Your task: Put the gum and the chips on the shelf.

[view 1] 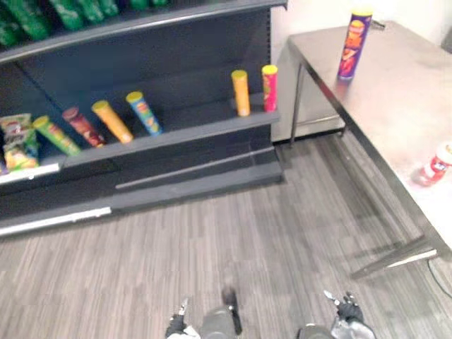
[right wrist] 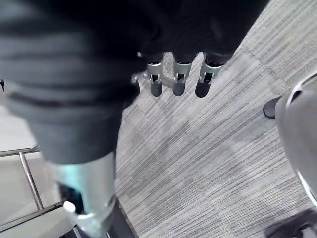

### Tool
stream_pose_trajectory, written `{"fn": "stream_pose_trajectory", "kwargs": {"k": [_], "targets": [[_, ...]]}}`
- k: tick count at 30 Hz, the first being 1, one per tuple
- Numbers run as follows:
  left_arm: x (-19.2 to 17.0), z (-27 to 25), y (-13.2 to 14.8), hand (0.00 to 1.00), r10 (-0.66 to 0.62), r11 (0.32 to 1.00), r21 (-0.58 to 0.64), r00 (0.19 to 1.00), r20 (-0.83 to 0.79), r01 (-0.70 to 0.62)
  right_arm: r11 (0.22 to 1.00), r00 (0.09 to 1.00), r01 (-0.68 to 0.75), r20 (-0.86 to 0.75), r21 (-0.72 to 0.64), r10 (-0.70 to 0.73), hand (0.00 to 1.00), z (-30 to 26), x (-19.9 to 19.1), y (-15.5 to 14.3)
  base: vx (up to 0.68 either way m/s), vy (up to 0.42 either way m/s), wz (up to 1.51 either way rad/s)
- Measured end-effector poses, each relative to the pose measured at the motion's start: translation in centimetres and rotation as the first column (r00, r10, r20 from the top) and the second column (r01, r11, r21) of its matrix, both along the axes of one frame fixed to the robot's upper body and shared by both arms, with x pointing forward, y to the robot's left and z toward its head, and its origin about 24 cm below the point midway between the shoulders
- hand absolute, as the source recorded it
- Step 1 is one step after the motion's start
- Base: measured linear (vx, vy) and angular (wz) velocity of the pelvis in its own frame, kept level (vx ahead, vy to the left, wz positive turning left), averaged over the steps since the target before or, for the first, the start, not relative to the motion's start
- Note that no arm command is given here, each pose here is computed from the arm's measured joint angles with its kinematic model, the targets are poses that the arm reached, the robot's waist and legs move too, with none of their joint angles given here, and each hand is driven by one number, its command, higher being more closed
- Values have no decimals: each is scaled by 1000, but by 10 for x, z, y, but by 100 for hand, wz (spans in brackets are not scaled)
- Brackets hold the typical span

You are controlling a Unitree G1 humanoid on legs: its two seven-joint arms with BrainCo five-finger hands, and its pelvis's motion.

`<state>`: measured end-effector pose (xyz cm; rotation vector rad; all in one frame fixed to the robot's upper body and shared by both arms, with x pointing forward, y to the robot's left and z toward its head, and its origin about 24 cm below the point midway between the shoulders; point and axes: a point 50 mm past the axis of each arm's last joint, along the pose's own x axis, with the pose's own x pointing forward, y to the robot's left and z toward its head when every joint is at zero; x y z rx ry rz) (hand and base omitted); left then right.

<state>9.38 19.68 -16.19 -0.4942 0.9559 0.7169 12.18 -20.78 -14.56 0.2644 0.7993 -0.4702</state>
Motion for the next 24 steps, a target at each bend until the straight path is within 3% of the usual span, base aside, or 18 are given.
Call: {"fn": "stream_pose_trajectory", "kwargs": {"k": [5,12,20,24], "targets": [[-6,0,15,0,18,998,55,999,-42,-16,998,999,-7,-40,61,9,0,-8,-12,19,518,300,-44],[-11,-1,13,0,-42,995,90,995,-94,50,998,998,58,-31,41,-56,0,-6,-8,16,352,188,-20],[-17,-4,3,0,-101,991,73,987,-126,111,999,995,-38,96,21,36,0,10,21,21,178,-65,-32],[-15,-8,-18,0,-156,987,10,978,-141,159,998,989,-67,136,3,66,0,17,39,20,77,-157,-77]]}}
